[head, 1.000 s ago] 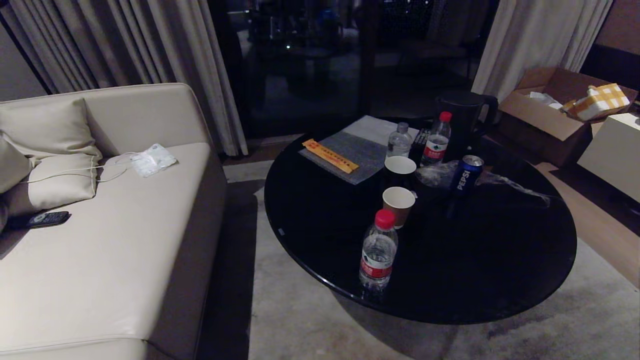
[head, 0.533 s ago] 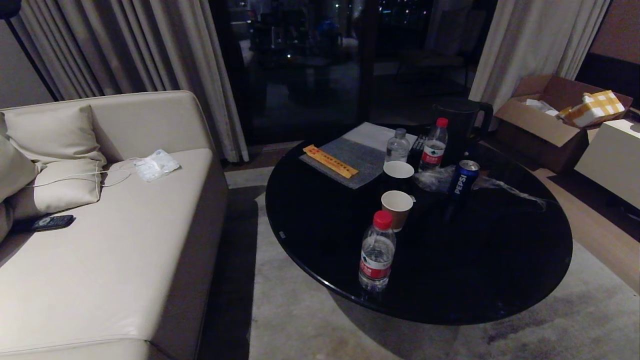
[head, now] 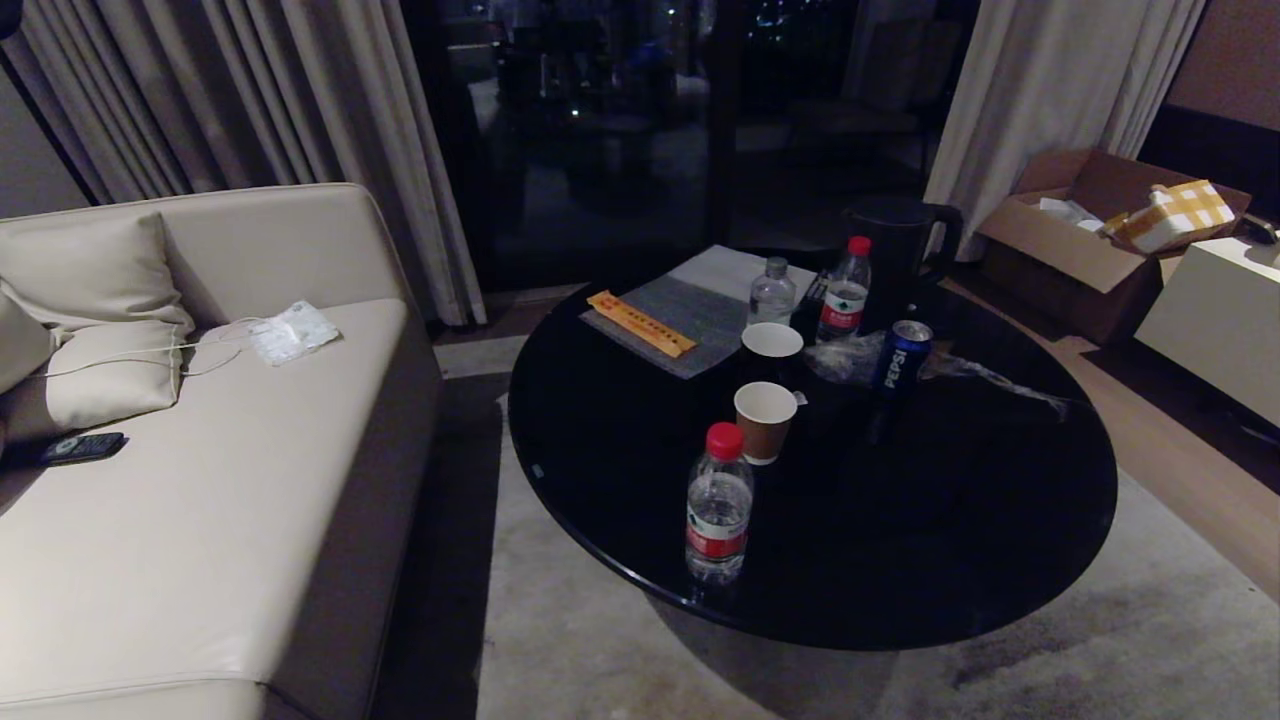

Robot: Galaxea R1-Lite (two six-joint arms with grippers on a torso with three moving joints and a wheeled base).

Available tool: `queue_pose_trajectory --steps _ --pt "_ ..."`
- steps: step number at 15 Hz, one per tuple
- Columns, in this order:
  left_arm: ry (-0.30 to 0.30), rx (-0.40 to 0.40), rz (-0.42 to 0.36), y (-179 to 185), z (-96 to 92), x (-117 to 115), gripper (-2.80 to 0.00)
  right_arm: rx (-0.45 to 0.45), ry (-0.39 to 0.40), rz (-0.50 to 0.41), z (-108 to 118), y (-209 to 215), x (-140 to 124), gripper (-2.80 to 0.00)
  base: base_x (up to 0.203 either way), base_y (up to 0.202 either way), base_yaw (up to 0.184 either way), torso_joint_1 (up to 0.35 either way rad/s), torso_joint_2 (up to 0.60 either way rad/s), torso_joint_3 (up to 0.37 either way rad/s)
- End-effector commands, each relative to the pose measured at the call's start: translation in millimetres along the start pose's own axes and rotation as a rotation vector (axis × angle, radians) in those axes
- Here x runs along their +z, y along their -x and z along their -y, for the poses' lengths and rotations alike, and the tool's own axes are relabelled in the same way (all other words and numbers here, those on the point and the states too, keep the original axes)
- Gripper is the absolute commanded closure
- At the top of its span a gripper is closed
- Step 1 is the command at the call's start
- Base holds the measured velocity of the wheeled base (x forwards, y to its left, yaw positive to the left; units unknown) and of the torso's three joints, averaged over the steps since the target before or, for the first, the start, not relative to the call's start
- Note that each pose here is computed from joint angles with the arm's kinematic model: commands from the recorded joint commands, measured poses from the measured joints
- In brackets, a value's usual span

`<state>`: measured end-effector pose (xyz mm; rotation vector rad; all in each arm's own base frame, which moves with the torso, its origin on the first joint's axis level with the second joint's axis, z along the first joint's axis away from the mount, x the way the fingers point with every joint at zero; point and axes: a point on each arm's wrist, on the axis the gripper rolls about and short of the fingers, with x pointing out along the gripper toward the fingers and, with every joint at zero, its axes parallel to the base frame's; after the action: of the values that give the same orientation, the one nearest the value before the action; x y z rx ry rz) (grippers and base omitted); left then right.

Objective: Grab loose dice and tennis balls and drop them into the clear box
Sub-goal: Put the ball in the box

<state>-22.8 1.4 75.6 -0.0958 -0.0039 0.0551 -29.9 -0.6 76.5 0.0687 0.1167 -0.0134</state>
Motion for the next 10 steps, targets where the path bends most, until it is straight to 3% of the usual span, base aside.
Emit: queue_pose_trajectory --steps 1,6,10 --pt "0.001 0.000 -0.003 -0.2 -0.1 -0.4 0.00 -0.001 0.000 -0.002 0.0 -0.1 -0.1 0.00 0.000 -0.183 0.001 0.000 0.01 0.004" --pt "0.001 0.000 -0.003 -0.2 -0.1 -0.4 0.00 -0.002 0.000 -0.002 0.0 -0.1 -0.1 0.00 0.000 -0.168 0.001 0.005 0.00 0.003" --pt "0.001 0.000 -0.003 -0.2 -0.1 -0.4 0.00 -0.003 0.000 -0.001 0.1 -0.1 0.0 0.00 0.000 -0.015 0.000 0.001 0.00 0.001"
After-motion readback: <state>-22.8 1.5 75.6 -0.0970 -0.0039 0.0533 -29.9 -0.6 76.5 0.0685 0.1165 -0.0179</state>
